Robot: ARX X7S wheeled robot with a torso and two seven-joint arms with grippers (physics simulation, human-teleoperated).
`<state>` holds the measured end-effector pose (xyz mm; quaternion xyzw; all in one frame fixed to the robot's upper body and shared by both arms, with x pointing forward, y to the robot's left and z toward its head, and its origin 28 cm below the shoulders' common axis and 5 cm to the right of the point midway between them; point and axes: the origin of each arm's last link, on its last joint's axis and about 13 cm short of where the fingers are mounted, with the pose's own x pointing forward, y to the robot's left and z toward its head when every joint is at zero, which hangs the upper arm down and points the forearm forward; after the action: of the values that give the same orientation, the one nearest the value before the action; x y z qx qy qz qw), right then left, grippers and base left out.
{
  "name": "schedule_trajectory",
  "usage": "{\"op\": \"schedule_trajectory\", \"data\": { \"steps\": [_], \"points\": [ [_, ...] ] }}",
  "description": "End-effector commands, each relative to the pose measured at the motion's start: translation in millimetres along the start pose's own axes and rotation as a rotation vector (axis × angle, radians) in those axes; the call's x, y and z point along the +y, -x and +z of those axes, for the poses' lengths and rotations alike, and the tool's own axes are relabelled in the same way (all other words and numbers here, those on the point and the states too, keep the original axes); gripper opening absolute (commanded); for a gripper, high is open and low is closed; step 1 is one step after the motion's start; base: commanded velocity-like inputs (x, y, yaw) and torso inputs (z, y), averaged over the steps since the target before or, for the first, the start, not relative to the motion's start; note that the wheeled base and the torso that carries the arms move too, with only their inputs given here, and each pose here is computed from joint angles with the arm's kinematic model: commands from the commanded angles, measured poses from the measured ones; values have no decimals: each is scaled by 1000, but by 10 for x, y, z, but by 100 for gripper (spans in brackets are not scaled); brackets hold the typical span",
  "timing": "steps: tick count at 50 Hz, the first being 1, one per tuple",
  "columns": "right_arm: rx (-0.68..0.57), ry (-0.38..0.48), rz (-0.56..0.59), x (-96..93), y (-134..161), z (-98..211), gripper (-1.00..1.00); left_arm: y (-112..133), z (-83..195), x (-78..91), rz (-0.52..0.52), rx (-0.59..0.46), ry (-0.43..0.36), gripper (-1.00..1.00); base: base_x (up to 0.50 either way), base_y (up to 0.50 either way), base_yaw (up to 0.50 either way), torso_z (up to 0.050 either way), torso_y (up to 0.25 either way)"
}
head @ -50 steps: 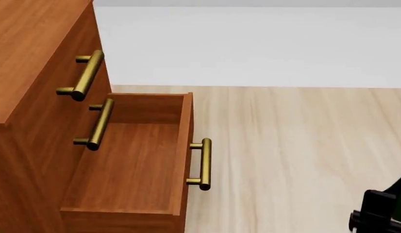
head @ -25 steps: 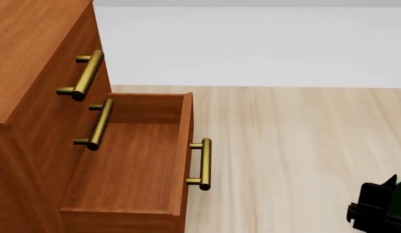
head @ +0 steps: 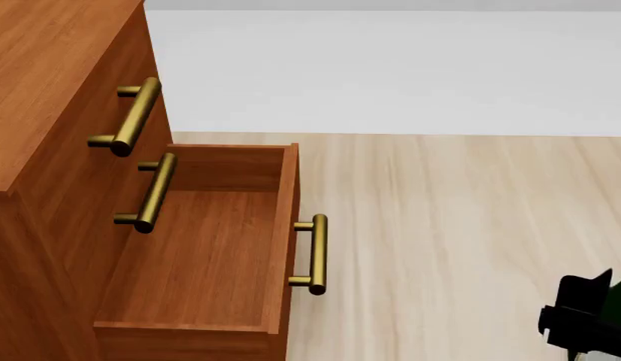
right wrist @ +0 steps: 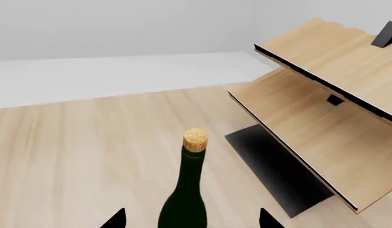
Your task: Put the wine bottle in the bottom drawer of the cabinet.
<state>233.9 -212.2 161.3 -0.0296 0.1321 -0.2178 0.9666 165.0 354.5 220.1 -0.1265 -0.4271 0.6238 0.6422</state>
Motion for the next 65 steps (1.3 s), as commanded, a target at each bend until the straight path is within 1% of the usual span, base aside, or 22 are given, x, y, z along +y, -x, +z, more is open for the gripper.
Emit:
{"op": "schedule_trajectory", "data": {
  "steps": [1,2,3,7,10,12,14,15,17,23,25,27,43,55,56,58,65],
  "points": [
    [19,4,-6,13,-92,1,100,-7,8,-27,-4,-4,-6,100,0,0,0,0,0],
    [19,4,-5,16,-100,-1,100,-4,4,-25,-7,-4,-5,100,0,0,0,0,0],
    [21,5,-2,22,-109,-4,100,30,-42,40,-8,-4,-4,100,0,0,0,0,0],
    [26,7,-4,27,-139,-12,100,40,-57,63,-9,-5,-1,100,0,0,0,0,0],
    [29,6,-7,22,-160,-11,100,-2,8,-22,-13,-7,-1,100,0,0,0,0,0],
    [30,7,-7,22,-167,-5,100,34,-46,45,-14,-5,1,100,0,0,0,0,0],
    [30,6,-7,21,-173,5,100,43,-59,60,-17,-3,4,100,0,0,0,0,0],
    [30,8,-7,23,-178,9,100,11,-13,3,-14,-2,2,100,0,0,0,0,0],
    [32,8,-7,22,-194,10,100,-4,13,-26,-15,-3,2,100,0,0,0,0,0],
    [43,4,-8,21,-237,-5,100,-5,14,-25,-17,5,9,100,0,0,0,0,0],
    [47,1,-8,22,-258,-6,100,19,-15,20,-18,5,12,100,0,0,0,0,0],
    [49,-3,-5,26,-270,-6,100,-4,25,-22,-19,5,13,100,0,0,0,0,0],
    [77,0,-7,55,-403,-67,100,0,21,-21,-23,1,8,100,0,0,0,0,0],
    [89,-9,-17,35,-487,-74,100,4,19,-23,-25,-1,-1,100,0,0,0,0,0],
    [91,-11,-17,33,-496,-78,100,29,-20,21,-25,0,-1,100,0,0,0,0,0],
    [95,-13,-17,35,-513,-88,100,7,11,-21,-26,1,-1,100,0,0,0,0,0],
    [102,-15,-15,44,-552,-87,100,8,24,-35,-34,8,1,100,0,0,0,0,0]
  ]
}}
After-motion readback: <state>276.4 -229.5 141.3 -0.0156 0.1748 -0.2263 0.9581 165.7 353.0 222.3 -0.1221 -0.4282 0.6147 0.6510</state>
